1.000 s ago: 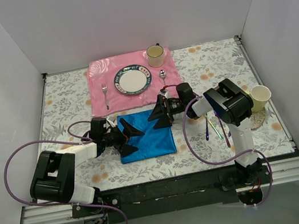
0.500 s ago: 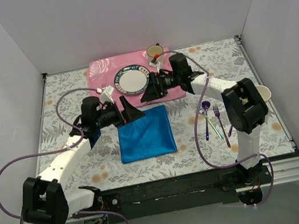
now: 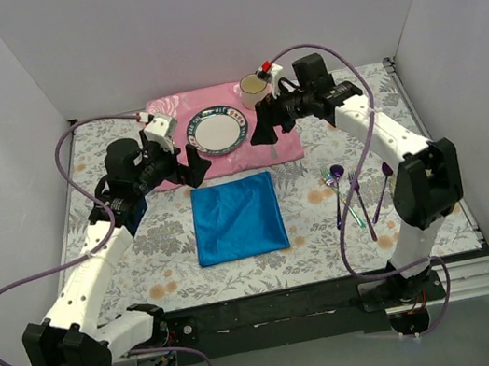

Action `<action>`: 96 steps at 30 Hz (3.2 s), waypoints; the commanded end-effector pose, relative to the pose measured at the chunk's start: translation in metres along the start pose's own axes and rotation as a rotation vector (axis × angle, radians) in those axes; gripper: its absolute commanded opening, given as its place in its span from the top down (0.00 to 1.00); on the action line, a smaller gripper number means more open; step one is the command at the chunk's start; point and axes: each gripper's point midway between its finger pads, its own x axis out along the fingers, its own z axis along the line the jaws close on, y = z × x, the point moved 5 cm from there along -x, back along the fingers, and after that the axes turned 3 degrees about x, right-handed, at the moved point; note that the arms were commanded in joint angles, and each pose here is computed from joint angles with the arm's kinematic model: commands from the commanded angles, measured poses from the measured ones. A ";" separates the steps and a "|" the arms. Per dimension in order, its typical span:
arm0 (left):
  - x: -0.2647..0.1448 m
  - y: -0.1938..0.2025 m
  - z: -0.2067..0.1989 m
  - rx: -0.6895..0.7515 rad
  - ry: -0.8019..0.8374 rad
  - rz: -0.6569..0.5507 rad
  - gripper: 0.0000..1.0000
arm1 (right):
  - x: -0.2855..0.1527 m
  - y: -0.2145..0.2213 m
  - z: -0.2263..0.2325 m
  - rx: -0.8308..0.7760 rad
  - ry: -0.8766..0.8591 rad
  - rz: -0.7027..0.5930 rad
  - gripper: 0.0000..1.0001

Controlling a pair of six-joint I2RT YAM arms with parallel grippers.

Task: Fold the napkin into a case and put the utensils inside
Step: Smooth out the lower triangle-folded napkin at the center of the board, then fold the lower triangle-folded napkin at the center of the board.

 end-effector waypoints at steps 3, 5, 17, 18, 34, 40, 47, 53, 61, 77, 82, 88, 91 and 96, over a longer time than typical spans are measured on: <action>0.005 0.037 -0.013 -0.026 0.151 0.136 0.02 | 0.020 0.068 -0.050 0.343 0.009 0.178 0.07; 0.010 0.046 -0.015 -0.057 0.176 0.161 0.02 | 0.026 0.078 -0.061 0.411 0.028 0.194 0.10; 0.031 0.097 -0.033 -0.344 0.379 0.353 0.13 | 0.067 0.117 -0.094 0.627 -0.027 0.238 0.17; 0.031 0.104 -0.034 -0.362 0.377 0.372 0.15 | 0.070 0.119 -0.095 0.630 -0.028 0.237 0.19; 0.030 0.152 -0.036 -0.475 0.352 0.537 0.49 | 0.094 0.154 -0.100 0.720 -0.038 0.289 0.29; 0.029 0.158 -0.035 -0.476 0.342 0.559 0.49 | 0.098 0.165 -0.095 0.757 -0.052 0.304 0.35; 0.031 0.176 -0.032 -0.516 0.318 0.659 0.56 | 0.099 0.166 -0.096 0.728 -0.051 0.299 0.48; 0.029 0.192 -0.030 -0.539 0.286 0.733 0.60 | 0.100 0.162 -0.097 0.697 -0.060 0.289 0.59; 0.032 0.205 -0.025 -0.542 0.246 0.791 0.62 | 0.095 0.151 -0.092 0.616 -0.097 0.232 0.88; 0.037 0.148 -0.040 -0.353 0.398 0.460 0.58 | 0.091 0.138 -0.077 0.432 -0.155 0.197 0.99; 0.074 0.126 -0.055 0.003 0.402 0.326 0.59 | 0.093 0.145 -0.078 0.451 -0.152 0.211 0.99; 0.124 0.131 -0.072 0.235 0.413 0.269 0.69 | 0.096 0.148 -0.079 0.465 -0.158 0.213 0.99; 0.146 0.140 -0.078 0.324 0.404 0.258 0.74 | 0.097 0.148 -0.079 0.470 -0.162 0.213 0.99; 0.161 0.156 -0.086 0.391 0.401 0.255 0.78 | 0.098 0.151 -0.080 0.482 -0.170 0.219 0.99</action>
